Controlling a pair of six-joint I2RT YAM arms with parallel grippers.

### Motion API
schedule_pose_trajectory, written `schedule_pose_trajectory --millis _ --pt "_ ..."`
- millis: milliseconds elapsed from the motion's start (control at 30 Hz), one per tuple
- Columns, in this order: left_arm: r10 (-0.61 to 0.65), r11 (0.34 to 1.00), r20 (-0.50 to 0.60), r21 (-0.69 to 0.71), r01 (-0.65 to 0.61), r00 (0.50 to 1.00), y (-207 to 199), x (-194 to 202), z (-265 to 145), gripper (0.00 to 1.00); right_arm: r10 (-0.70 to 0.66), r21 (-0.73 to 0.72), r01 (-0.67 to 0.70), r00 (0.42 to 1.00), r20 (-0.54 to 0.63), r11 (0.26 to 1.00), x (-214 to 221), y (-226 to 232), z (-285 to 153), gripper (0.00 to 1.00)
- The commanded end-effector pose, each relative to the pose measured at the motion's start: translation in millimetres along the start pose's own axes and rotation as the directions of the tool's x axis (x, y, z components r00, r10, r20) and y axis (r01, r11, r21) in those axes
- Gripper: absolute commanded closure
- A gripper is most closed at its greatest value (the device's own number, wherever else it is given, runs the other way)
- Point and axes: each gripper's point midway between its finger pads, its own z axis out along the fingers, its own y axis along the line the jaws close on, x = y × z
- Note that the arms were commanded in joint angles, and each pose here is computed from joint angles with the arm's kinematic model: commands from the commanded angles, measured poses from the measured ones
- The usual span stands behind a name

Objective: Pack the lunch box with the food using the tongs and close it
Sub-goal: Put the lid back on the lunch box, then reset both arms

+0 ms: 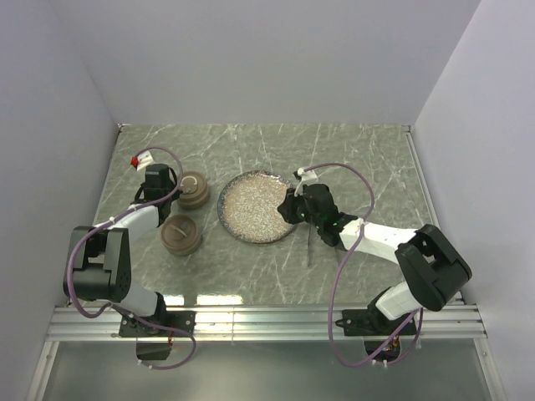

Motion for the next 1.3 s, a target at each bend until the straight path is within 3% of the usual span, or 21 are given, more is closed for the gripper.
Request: schedule_pose_trajectory --millis 0,267,533,733,1033,1067,1267 --pt "-0.015 0.999 0.033 0.039 0.014 0.999 -12 -17 1 0.93 -0.005 -0.006 0.006 0.997 0.079 1.0 -22 2 -8 0.75" --pt "-0.014 0.997 0.042 0.075 0.011 0.999 -17 -18 -4 0.67 -0.007 0.001 0.007 0.996 0.088 1.0 -23 1 -11 0.72" --pt "-0.009 0.992 0.086 0.125 -0.002 0.996 -27 -24 -16 0.58 -0.006 -0.002 0.006 0.993 0.118 1.0 -29 2 -20 0.71" --pt "-0.018 0.985 0.199 0.173 -0.017 0.98 -35 -43 -54 0.51 -0.017 0.035 0.011 0.985 0.173 0.999 -39 -4 -42 0.69" --pt "-0.159 0.945 0.402 0.326 0.021 0.902 -22 -84 -161 0.4 -0.024 0.223 -0.067 0.923 0.385 0.973 -67 -44 -134 0.67" --pt "-0.166 0.94 0.411 0.341 0.018 0.897 -21 -84 -168 0.39 -0.016 0.209 -0.089 0.89 0.455 0.974 -80 -42 -155 0.66" --pt "-0.204 0.892 0.438 0.451 -0.018 0.875 -15 -81 -219 0.36 0.02 0.18 -0.152 0.815 0.579 0.972 -82 -49 -209 0.64"
